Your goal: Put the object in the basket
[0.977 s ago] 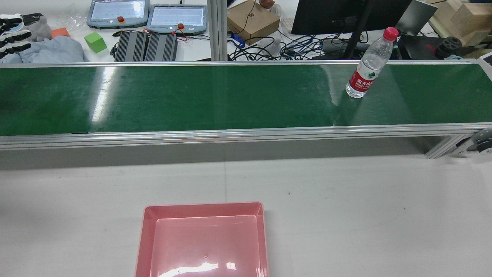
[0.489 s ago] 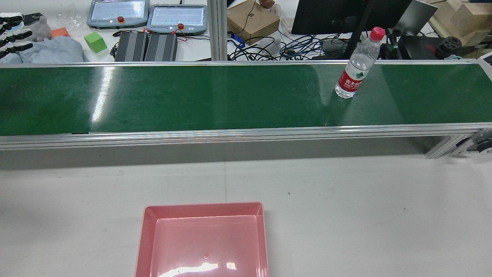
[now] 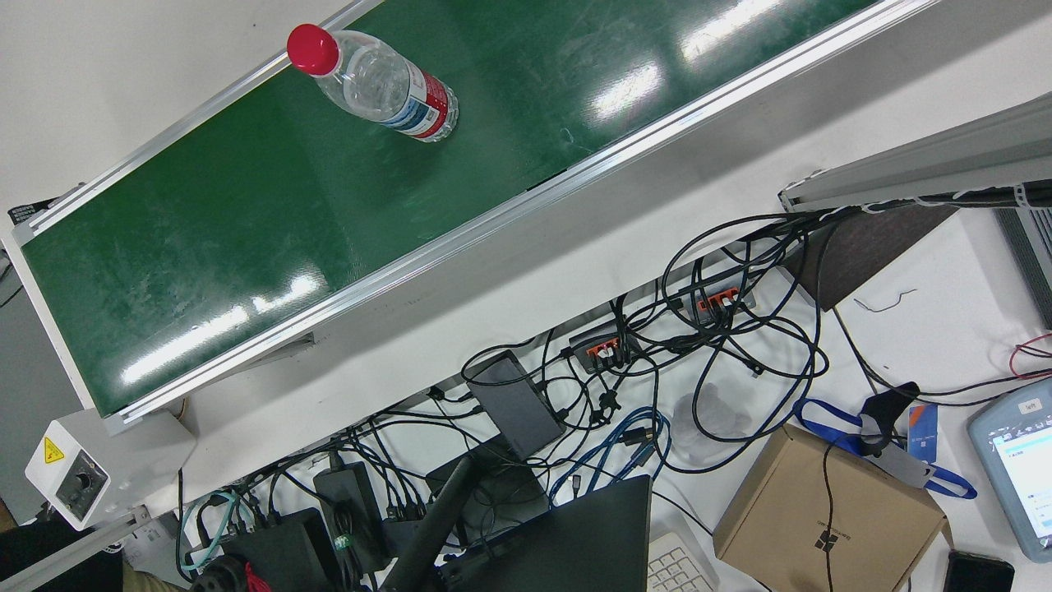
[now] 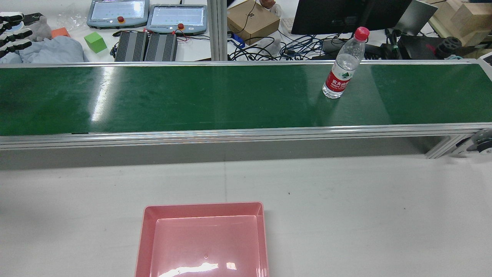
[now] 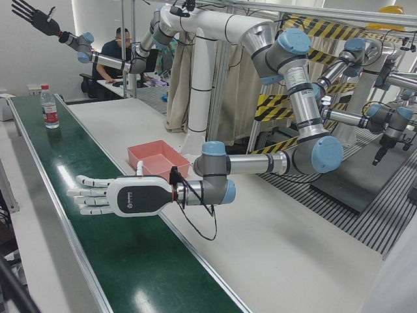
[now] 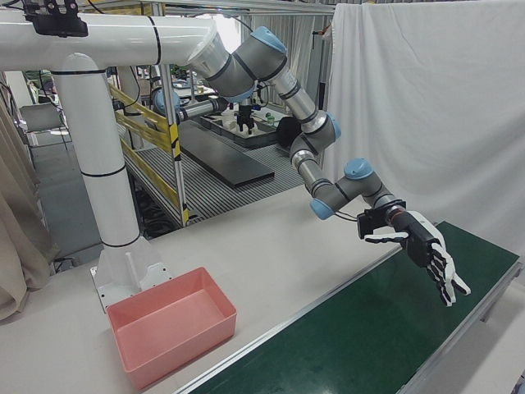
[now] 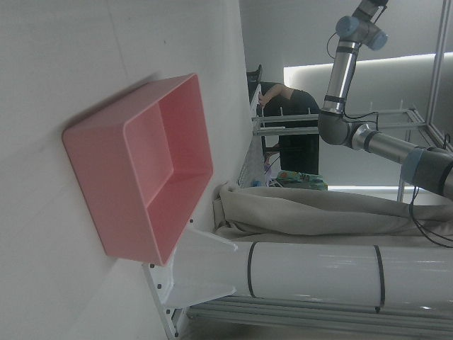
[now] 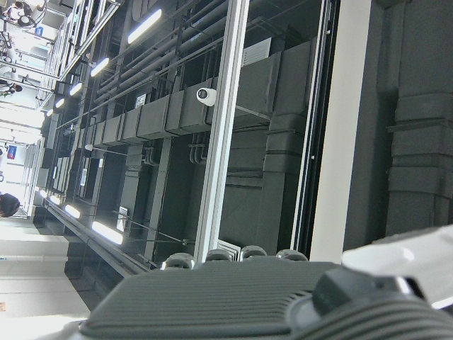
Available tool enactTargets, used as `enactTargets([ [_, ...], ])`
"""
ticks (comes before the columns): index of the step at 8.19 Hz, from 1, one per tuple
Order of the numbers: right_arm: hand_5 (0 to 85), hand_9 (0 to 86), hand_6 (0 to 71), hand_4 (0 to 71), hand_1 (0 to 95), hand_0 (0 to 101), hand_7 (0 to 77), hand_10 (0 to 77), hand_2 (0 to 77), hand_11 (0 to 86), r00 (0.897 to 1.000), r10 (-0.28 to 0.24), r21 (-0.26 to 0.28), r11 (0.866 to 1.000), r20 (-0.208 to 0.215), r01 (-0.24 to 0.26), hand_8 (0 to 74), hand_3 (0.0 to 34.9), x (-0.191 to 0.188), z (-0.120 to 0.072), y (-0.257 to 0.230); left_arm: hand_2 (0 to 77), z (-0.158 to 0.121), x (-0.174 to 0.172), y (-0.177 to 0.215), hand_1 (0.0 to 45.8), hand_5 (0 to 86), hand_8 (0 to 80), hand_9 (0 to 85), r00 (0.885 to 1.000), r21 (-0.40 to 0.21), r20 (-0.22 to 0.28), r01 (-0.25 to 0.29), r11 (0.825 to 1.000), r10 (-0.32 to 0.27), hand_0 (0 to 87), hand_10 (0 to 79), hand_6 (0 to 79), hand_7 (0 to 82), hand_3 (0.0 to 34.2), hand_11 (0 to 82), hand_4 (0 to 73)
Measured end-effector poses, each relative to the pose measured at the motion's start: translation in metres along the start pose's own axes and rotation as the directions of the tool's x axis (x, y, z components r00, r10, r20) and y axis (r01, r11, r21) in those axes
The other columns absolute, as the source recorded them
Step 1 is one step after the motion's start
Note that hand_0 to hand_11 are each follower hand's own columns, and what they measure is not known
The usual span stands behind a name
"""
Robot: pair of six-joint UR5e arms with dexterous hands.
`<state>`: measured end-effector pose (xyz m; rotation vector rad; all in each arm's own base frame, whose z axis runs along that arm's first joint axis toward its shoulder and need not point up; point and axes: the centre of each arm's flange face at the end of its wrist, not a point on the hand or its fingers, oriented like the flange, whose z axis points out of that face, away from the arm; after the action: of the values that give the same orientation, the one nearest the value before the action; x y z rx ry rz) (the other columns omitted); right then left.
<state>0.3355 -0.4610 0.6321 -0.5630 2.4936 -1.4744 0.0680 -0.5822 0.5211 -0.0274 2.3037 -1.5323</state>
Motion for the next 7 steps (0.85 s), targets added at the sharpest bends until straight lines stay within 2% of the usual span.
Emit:
enactTargets([
  [6, 0.0, 0.0, 0.0, 0.5, 0.0, 0, 0.5, 0.0, 1.1, 0.0, 1.0, 0.0, -0.001, 1.0, 0.0, 0.0, 0.0, 0.1, 0.0, 0.0001, 0.0001, 0.0, -0.0002, 0.001, -0.0003, 6.5, 24.5, 9.8, 11.4, 1.0, 0.001, -0.002, 0.0, 1.0, 0.0, 59.6, 6.5, 5.5, 2.7, 7.0, 10.9, 3.3],
  [7, 0.0, 0.0, 0.0, 0.5, 0.0, 0, 0.5, 0.0, 1.1, 0.0, 1.0, 0.0, -0.001, 1.0, 0.0, 0.0, 0.0, 0.1, 0.0, 0.0001, 0.0001, 0.0, -0.0002, 0.0012, -0.0003, 6.5, 25.1, 10.9, 11.4, 1.0, 0.001, -0.002, 0.0, 1.0, 0.0, 59.4, 7.6, 5.5, 2.7, 6.9, 12.5, 6.0],
])
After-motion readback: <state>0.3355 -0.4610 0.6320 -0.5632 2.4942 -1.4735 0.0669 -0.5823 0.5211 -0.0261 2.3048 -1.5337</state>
